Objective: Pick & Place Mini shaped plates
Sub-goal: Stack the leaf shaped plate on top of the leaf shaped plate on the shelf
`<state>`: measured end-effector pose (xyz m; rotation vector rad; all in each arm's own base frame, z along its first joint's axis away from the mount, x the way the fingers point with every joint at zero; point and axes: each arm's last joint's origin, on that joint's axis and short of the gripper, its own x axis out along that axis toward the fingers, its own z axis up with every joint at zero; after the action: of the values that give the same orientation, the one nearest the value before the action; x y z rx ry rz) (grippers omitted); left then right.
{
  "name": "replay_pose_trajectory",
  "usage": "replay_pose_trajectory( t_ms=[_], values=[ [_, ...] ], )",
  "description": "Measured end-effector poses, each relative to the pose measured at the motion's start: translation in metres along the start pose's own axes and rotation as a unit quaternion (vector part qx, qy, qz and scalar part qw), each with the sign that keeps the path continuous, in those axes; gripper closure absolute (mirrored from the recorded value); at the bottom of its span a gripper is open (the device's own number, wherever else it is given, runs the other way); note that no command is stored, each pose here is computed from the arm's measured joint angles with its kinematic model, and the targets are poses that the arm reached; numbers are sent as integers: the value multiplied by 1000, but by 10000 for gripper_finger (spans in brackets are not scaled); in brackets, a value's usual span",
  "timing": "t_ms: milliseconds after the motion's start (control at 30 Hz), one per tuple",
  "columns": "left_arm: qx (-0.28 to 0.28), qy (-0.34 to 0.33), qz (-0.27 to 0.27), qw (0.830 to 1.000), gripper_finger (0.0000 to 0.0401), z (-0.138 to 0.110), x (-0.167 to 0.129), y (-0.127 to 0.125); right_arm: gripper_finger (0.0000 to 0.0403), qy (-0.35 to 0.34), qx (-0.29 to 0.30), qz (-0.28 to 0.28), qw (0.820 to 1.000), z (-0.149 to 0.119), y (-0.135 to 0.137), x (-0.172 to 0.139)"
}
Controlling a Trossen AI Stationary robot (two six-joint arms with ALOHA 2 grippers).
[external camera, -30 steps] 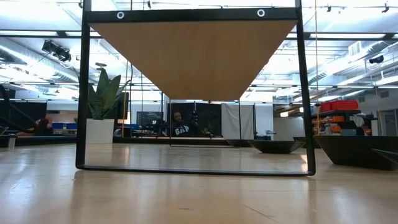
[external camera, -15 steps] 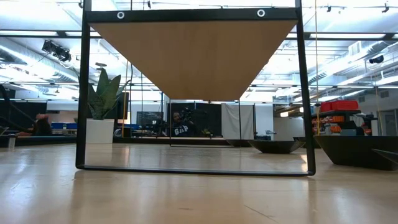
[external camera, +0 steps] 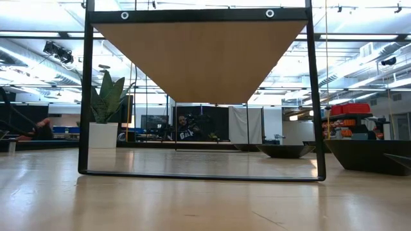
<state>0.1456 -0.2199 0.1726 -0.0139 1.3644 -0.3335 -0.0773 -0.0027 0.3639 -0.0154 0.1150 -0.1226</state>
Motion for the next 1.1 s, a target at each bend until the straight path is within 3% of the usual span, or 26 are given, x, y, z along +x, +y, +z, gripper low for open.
replay_pose_trajectory(
  t_ms=[467, 1100],
  values=[
    [-3, 31, -29, 999, 213, -13, 16, 9, 369, 0, 0, 0, 1000, 0, 0, 0],
    [-14, 44, -51, 998, 352, -15, 19, 10, 369, 0, 0, 0, 1000, 0, 0, 0]
  ],
)
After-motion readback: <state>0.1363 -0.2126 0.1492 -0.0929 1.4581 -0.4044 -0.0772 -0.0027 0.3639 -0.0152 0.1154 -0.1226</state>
